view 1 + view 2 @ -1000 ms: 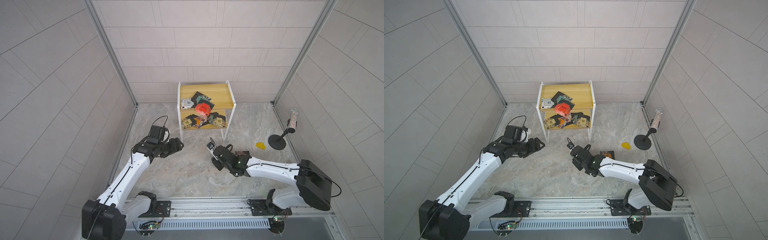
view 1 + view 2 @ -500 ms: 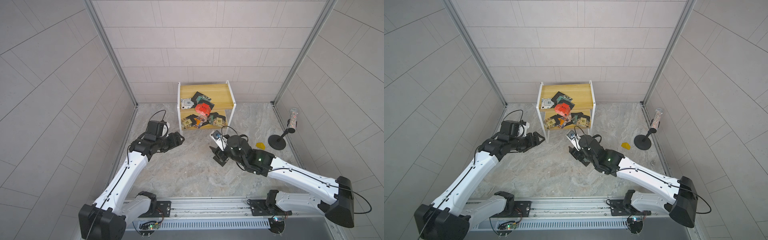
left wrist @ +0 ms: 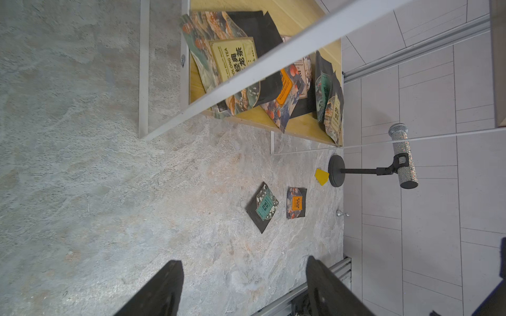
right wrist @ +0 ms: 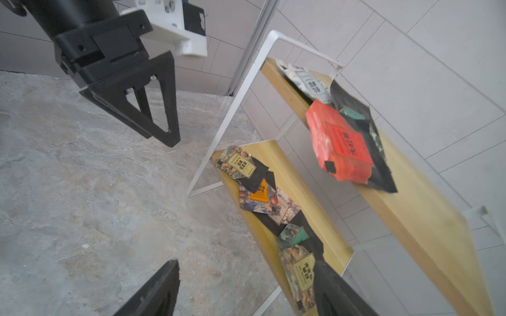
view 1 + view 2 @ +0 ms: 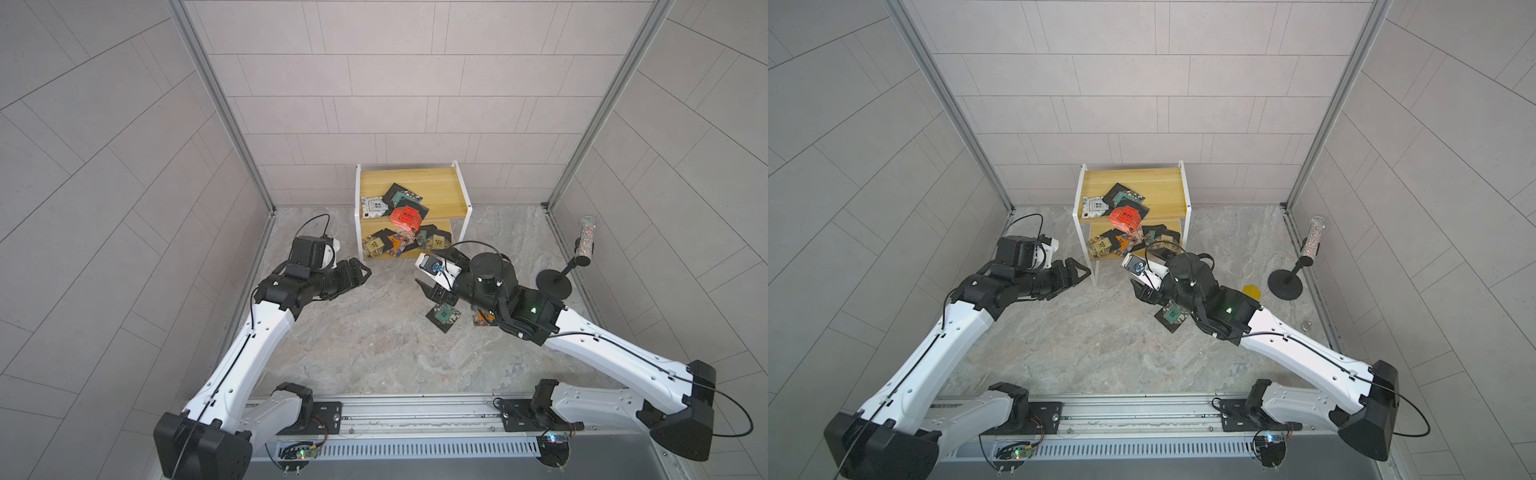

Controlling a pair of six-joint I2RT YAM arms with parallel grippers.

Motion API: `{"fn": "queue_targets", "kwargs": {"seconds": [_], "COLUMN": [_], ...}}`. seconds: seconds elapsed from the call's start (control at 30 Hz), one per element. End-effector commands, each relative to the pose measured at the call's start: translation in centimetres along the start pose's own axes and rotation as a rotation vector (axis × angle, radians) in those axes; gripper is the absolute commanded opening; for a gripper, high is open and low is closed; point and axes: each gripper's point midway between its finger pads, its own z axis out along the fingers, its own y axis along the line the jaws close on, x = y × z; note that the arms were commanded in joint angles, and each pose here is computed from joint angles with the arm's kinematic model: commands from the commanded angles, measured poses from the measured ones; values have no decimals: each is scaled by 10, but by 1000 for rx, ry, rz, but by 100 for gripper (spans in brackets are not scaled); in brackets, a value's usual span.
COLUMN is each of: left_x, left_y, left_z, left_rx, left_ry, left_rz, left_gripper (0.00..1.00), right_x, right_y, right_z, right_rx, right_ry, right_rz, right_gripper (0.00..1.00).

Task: Remove the tea bags from the shelf
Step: Place the tea bag at the center of the board, then pick up the tea bag from the shelf.

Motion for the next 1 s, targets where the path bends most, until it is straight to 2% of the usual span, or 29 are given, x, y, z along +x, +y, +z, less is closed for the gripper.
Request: {"fn": "queue_targets", "kwargs": {"seconds": [0.0,0.23,0.67,0.83,0.97], "left_x": [0,3,0,-1,-2], "left_y": [-8,-3,-1,2,3], "left_z": [-9,-8,-4,-2,-3], "left_rx": [21,9,-5,-16,-22], "left_ry": [-12,-9,-9,-12,-28], "left_rz": [12,7,9,10,14], "left_gripper": [79,78,78,78,78], "right_x": [-22,-31,-32,-31,-27], "right_y": [-10,-36,-63,-67,-69], "right_z": [5,27,69,83,89], "right_rx": [18,78,115,114,121], "right_ry": [-80,-51,1,19,36], "right_rz": [-104,-213,-224,-226,-233], "right_gripper": [81,81,78,72,61]}}
